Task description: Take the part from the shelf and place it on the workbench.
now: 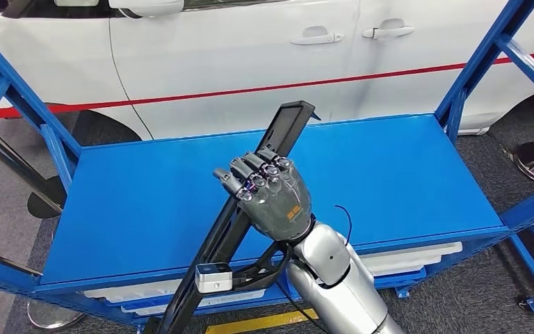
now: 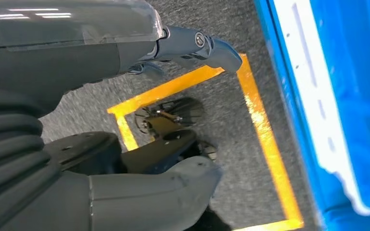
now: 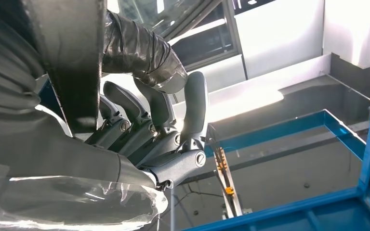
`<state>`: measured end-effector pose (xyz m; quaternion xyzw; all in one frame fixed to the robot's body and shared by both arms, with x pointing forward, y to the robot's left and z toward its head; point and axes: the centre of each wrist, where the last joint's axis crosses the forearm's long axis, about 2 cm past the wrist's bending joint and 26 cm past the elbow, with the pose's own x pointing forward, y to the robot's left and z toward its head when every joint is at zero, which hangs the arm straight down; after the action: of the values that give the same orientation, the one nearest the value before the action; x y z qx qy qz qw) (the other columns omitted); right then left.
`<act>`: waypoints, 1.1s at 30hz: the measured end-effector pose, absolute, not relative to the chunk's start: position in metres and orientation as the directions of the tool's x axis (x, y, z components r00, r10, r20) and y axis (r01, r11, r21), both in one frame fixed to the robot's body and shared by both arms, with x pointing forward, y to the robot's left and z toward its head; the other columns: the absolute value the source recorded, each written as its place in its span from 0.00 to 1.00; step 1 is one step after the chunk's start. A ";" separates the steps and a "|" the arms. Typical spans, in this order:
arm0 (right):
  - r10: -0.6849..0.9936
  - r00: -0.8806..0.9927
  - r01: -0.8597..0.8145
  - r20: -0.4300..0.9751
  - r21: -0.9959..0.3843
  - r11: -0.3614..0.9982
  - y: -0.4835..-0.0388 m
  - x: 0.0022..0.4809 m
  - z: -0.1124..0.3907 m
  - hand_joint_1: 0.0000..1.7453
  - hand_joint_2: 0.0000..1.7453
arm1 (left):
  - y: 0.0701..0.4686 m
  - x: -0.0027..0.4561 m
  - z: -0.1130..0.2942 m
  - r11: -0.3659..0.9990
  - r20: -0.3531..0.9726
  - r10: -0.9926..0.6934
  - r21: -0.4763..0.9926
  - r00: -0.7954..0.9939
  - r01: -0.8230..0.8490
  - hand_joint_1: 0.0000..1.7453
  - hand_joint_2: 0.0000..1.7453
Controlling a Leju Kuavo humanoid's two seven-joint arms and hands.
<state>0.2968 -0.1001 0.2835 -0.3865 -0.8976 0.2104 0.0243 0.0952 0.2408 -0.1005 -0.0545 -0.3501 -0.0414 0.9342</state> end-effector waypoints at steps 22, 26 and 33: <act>0.509 -0.860 0.435 0.024 -0.487 0.757 -0.067 0.264 0.238 1.00 1.00 | 0.226 0.101 -0.098 0.988 0.574 -0.069 -0.073 0.816 0.134 0.00 1.00; 0.501 -0.865 0.427 0.027 -0.484 0.764 -0.064 0.263 0.239 1.00 1.00 | 0.224 0.102 -0.097 0.988 0.575 -0.067 -0.076 0.815 0.135 0.00 1.00; 0.489 -0.871 0.409 0.050 -0.477 0.778 -0.060 0.262 0.240 1.00 1.00 | 0.223 0.101 -0.097 0.987 0.575 -0.069 -0.078 0.816 0.138 0.00 1.00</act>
<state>0.2620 -0.0604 0.2400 -0.2390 -0.9389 0.2324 0.0856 0.1013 0.2229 -0.0970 -0.0584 -0.2988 -0.0545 0.9510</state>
